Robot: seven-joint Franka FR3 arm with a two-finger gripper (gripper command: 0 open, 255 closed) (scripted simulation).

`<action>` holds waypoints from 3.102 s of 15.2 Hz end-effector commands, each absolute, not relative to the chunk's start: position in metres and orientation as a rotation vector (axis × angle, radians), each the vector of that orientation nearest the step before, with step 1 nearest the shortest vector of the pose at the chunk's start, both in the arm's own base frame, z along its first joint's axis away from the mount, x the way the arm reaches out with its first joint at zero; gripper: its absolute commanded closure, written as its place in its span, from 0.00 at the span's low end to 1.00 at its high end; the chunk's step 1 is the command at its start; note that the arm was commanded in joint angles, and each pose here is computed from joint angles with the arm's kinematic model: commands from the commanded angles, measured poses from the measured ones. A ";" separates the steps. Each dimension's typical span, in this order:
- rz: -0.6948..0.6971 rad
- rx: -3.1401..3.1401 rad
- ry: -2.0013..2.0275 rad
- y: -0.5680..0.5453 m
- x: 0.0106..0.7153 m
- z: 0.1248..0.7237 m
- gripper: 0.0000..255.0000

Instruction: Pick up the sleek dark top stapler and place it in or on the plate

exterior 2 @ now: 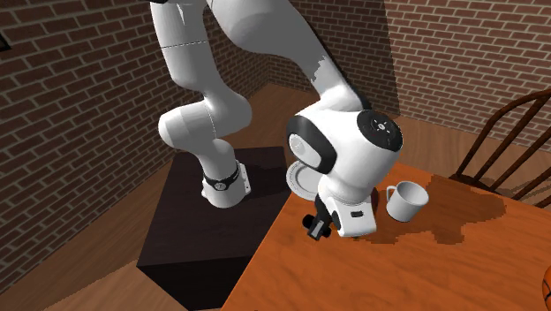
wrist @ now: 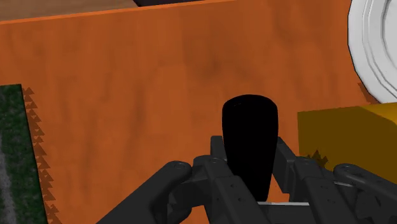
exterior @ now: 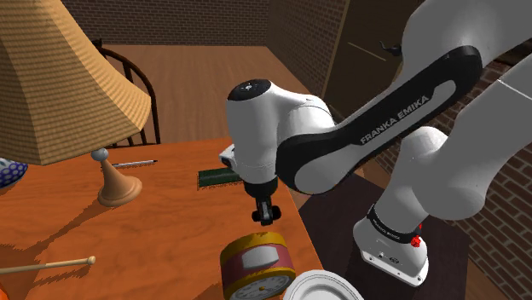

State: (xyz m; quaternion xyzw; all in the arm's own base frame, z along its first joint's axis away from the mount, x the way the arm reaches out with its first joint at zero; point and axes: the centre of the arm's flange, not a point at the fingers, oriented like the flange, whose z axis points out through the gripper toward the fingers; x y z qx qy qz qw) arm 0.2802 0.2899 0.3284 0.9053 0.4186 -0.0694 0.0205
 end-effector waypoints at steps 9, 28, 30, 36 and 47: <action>-0.214 2.809 1.296 0.323 0.153 0.330 1.00; -0.214 2.809 1.296 0.348 0.045 0.273 1.00; -0.214 2.809 1.296 0.348 0.045 0.263 1.00; -0.214 2.809 1.296 0.348 0.045 0.256 1.00; -0.214 2.809 1.296 0.351 0.048 0.282 0.00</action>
